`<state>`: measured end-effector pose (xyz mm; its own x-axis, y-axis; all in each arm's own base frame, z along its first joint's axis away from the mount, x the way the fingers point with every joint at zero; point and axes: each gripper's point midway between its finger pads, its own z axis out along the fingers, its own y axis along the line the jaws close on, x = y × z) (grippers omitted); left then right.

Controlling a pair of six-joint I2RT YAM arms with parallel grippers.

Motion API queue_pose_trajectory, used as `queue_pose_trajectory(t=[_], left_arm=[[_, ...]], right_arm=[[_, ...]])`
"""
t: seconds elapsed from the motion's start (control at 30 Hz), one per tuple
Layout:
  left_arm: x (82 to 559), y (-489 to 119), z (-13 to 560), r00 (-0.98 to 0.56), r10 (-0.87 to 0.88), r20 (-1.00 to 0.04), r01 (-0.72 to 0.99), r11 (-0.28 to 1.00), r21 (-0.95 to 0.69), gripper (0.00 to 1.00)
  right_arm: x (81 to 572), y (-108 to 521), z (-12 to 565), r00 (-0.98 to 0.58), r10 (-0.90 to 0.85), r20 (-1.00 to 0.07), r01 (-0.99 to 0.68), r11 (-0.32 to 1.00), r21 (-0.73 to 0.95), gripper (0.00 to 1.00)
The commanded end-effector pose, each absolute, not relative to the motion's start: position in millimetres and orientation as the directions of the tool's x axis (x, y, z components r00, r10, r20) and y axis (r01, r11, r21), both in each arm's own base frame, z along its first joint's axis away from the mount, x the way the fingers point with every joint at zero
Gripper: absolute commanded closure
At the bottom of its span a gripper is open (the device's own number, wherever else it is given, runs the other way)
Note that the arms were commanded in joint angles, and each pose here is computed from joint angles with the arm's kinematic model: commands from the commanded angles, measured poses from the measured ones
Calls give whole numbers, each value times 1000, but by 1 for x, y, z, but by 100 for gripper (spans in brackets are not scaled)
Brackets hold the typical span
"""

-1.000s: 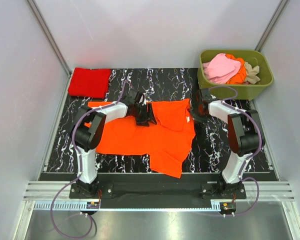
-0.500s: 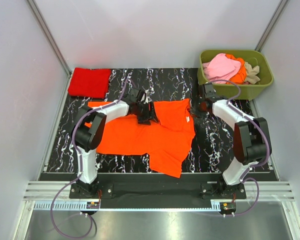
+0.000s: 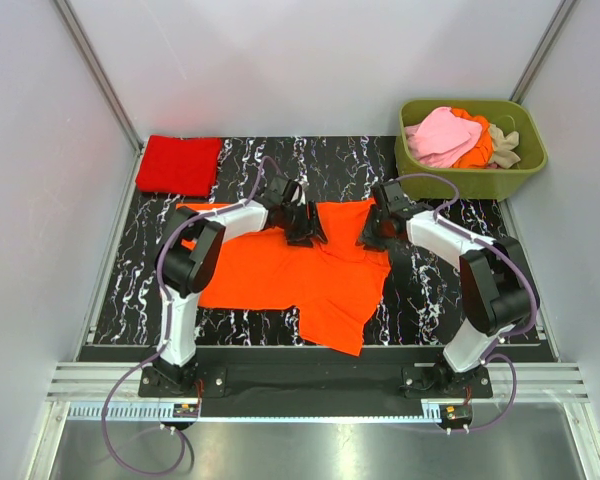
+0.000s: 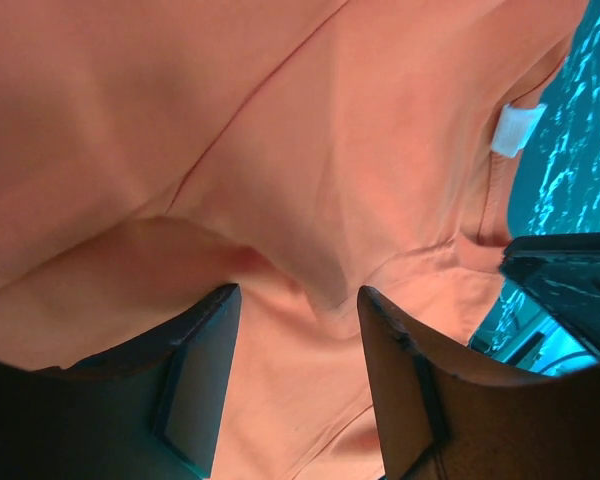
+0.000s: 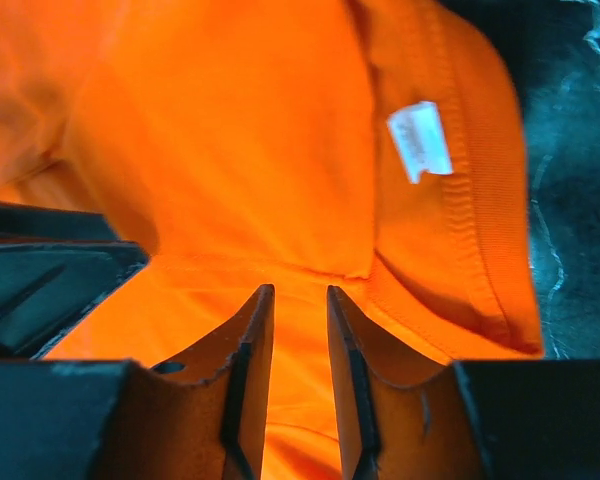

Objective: Fold and stack the t-shirts
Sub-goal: Fold the tshirt

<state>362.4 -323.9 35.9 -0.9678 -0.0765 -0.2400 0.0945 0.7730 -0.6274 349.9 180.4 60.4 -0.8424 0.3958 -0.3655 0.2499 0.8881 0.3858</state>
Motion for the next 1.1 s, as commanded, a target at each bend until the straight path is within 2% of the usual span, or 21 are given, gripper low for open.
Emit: queue_pose_trajectory(t=[0.0,0.3,0.53,0.97,1.07], left_arm=[[378,-337,47,-956,-89,-279,125,735,-666,44],[376,-348,55,-955,-84,-284,142,710,-689,50],[375,-349,63,-954,-87,-287,141,716,-683,46],[371,-351,73,-952,-73,-298,156,721,-675,47],[369,-352,70,-953,-66,-296,158,724,-672,49]], right_arm=[[354,176,61,-794,458,-399,312,871,379,64],[342,170,48,-782,480,-398,356,868,347,62],[345,172,42,-782,480,-397,353,867,352,62],[344,173,27,-792,485,-370,374,866,333,62],[344,174,26,-793,483,-370,372,866,333,64]])
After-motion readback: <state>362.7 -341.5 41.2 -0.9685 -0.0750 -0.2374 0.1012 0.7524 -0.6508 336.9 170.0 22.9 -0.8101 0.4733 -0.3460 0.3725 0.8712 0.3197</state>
